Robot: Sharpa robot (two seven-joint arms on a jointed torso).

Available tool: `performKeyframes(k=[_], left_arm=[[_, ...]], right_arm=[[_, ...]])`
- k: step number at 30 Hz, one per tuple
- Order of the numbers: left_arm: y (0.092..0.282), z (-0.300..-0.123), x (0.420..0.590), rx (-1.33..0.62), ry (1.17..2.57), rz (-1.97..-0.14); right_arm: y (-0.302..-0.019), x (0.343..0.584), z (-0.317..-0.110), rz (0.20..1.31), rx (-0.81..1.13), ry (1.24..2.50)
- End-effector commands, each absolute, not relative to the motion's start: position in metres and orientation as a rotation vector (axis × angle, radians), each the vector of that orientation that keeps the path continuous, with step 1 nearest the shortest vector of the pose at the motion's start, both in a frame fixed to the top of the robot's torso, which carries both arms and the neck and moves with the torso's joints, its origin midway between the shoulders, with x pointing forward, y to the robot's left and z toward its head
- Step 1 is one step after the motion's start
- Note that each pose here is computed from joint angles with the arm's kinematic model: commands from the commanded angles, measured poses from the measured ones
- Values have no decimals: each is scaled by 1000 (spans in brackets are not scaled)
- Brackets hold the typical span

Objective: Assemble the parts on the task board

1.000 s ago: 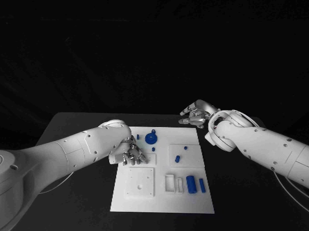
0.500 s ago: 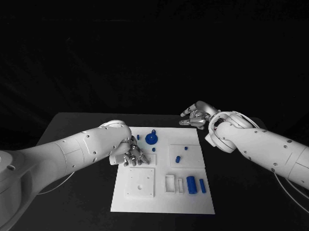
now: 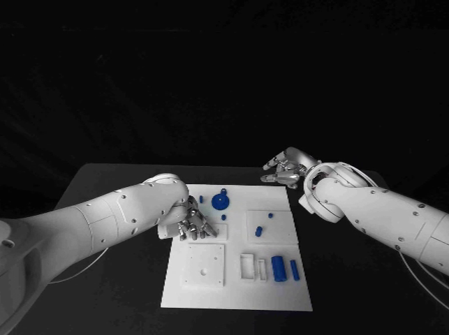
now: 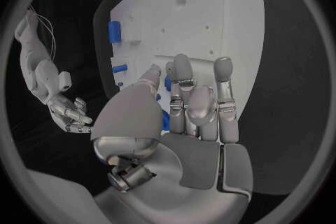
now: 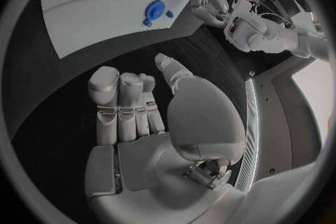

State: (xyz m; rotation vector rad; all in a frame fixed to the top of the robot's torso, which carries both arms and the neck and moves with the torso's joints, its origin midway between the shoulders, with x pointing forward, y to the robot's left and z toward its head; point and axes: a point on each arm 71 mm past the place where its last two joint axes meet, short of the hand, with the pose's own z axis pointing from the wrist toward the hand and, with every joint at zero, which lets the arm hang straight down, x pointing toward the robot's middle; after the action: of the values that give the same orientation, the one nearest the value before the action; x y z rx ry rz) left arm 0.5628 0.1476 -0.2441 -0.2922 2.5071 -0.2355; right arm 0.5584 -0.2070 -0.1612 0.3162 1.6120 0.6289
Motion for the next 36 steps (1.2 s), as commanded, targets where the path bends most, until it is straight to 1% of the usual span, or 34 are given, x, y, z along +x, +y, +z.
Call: performKeyframes(k=[1,11,21,29,36], left_arm=[[146,-243,561,-296,2503,-266],[145,-239,556,-292,2504,-301],[151,-226,550,-331,2473,-378],[165,-212,544,-384,2407,-453],[187,-204,536,-496,2331,-549]], right_arm=[[-207,558,-161,629,302,1614],[-208,558,-163,627,306,1616],[-212,557,-164,621,311,1615],[-216,556,-165,633,316,1610],[-219,555,-165,670,304,1602]])
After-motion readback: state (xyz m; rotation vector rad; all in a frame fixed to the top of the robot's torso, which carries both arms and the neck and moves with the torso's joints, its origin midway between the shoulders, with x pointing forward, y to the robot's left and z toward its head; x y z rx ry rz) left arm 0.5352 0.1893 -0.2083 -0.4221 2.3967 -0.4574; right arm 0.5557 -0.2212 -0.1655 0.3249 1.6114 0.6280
